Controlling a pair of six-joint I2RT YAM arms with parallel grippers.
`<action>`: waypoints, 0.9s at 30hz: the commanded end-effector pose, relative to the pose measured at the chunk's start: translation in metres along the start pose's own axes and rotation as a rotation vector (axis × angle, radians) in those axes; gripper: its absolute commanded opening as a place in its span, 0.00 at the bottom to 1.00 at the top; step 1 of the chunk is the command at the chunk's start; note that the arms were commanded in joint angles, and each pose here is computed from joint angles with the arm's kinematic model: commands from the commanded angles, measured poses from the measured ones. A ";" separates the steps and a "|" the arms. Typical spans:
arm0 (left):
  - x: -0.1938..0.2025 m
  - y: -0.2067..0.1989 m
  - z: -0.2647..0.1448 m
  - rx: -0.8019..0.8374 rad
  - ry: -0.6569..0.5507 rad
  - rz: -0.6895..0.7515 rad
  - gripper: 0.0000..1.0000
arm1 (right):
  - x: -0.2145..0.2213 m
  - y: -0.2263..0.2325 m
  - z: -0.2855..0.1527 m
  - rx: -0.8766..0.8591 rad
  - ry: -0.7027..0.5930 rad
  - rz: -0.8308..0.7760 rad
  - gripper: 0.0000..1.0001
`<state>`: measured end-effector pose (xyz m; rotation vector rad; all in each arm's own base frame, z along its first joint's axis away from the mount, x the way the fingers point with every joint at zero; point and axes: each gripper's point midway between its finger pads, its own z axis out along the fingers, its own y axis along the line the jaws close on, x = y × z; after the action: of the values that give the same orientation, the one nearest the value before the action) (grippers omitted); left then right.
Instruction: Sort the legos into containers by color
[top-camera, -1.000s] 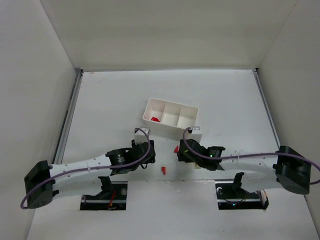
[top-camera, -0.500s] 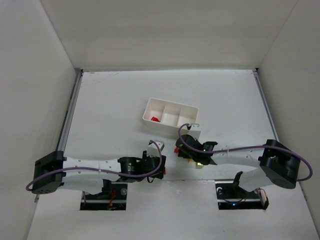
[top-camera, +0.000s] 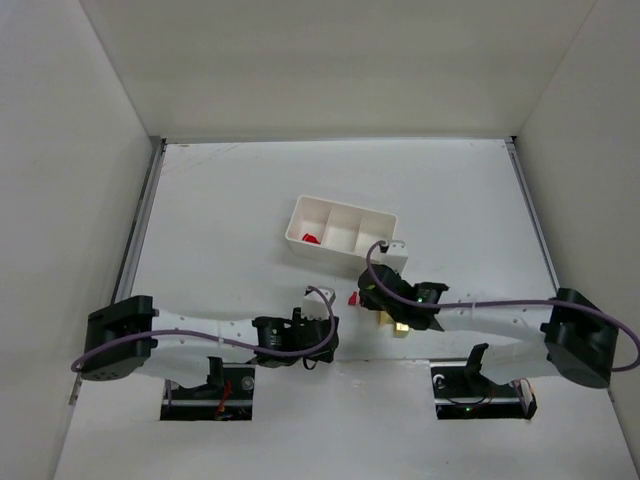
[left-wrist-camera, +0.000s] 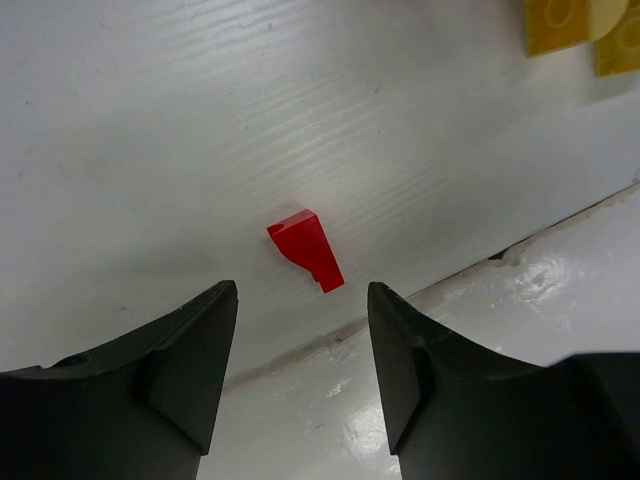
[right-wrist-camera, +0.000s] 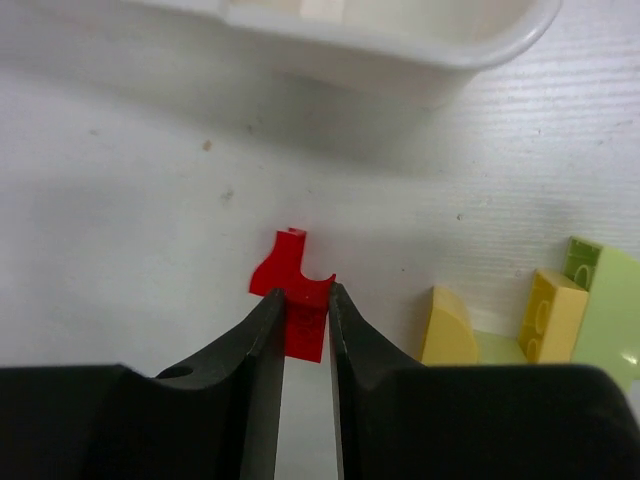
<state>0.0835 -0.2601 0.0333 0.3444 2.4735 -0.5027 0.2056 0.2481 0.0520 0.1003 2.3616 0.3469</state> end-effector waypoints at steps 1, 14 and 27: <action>-0.006 -0.017 0.002 0.007 -0.009 -0.047 0.51 | -0.039 0.009 -0.022 -0.055 -0.117 0.031 0.19; -0.008 -0.007 0.020 -0.082 -0.031 -0.079 0.34 | -0.062 0.028 -0.043 -0.159 -0.209 0.030 0.20; -0.044 0.003 0.000 -0.073 -0.199 -0.147 0.11 | -0.161 0.081 -0.053 -0.317 -0.385 -0.013 0.21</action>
<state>0.1062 -0.2746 0.0311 0.1981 2.4204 -0.4350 0.2550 0.2643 0.1594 0.0089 2.0621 0.5152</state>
